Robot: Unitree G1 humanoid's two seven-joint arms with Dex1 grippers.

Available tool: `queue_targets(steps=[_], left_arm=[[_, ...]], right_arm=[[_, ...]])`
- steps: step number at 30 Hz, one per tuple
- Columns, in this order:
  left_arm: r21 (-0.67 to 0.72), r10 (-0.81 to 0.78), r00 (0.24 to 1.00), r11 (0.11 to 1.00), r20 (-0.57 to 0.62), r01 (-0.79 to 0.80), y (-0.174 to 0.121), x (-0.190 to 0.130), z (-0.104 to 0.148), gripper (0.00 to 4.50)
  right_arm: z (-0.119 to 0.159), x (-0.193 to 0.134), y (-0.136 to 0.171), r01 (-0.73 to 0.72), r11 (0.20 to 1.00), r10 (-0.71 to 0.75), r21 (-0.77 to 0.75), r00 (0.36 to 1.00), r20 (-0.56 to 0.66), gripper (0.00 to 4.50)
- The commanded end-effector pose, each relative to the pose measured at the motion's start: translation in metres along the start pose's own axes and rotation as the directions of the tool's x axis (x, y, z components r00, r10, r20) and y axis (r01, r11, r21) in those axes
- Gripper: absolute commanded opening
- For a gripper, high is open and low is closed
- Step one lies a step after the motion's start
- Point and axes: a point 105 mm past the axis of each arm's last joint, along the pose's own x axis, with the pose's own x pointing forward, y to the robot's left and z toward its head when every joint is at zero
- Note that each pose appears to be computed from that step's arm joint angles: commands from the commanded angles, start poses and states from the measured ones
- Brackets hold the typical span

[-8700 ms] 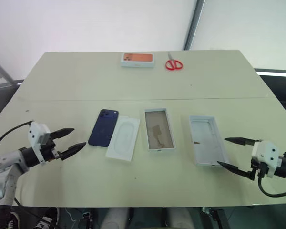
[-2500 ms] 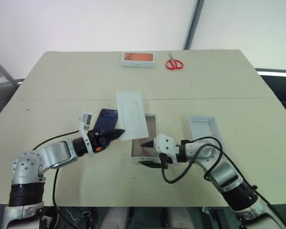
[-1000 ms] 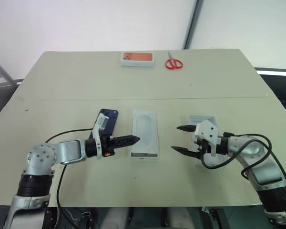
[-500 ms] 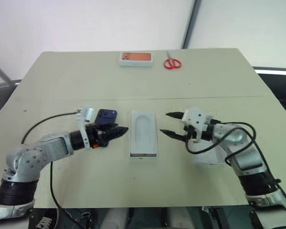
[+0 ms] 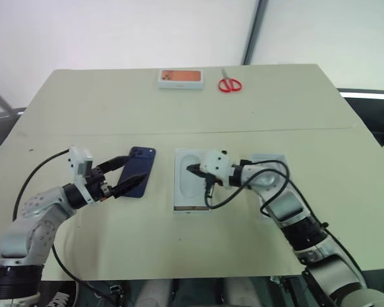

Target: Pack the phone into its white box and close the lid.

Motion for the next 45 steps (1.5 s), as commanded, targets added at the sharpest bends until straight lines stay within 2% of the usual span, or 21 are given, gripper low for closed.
queue_targets(steps=[1, 5, 10, 18, 21, 29, 34, 40, 42, 45], left_arm=[[0.080, -0.045, 0.999, 0.996, 0.011, 0.044, -0.007, -0.001, 0.008, 4.42], [0.056, -0.031, 0.999, 0.998, -0.009, 0.031, -0.009, 0.001, 0.001, 4.42], [0.058, -0.032, 0.999, 0.998, -0.012, 0.032, -0.010, 0.004, -0.001, 4.42], [0.063, -0.033, 0.999, 0.997, -0.023, 0.035, -0.008, 0.009, -0.001, 4.42], [0.057, -0.021, 0.999, 0.998, -0.024, 0.022, -0.005, 0.010, 0.000, 4.42], [0.048, 0.021, 0.996, 0.999, -0.092, -0.017, 0.002, 0.006, -0.007, 4.42], [0.030, 0.073, 0.990, 0.997, -0.121, -0.070, 0.015, 0.003, -0.006, 4.42], [-0.087, 0.194, 0.953, 0.972, -0.233, -0.219, 0.054, -0.009, -0.005, 4.42], [-0.216, 0.164, 0.958, 0.952, -0.236, -0.216, 0.059, -0.015, -0.002, 4.42], [-0.317, 0.149, 0.962, 0.923, -0.228, -0.219, 0.065, -0.019, 0.005, 4.42]], right_arm=[[-0.010, -0.001, 0.005, -0.023, 0.997, 0.019, -0.080, 0.998, -0.054, 0.05], [-0.018, -0.010, 0.025, -0.134, 0.986, 0.124, -0.103, 0.987, -0.099, 0.05], [-0.005, -0.020, 0.042, -0.238, 0.970, 0.236, -0.041, 0.971, -0.050, 0.05], [0.003, -0.023, 0.053, -0.293, 0.956, 0.293, -0.003, 0.956, -0.031, 0.05], [0.003, -0.020, 0.047, -0.255, 0.966, 0.254, -0.036, 0.967, -0.034, 0.05], [0.018, -0.017, -0.003, -0.068, 0.995, 0.069, -0.076, 0.998, 0.010, 0.05], [0.007, -0.012, -0.005, -0.044, 0.994, 0.042, -0.096, 0.999, -0.017, 0.05], [0.042, 0.006, -0.024, 0.056, 0.997, -0.051, -0.054, 0.994, 0.098, 0.05], [0.058, 0.015, -0.025, 0.066, 0.996, -0.056, -0.068, 0.989, 0.135, 0.05], [0.071, 0.029, -0.022, 0.077, 0.991, -0.062, -0.105, 0.988, 0.143, 0.05]])
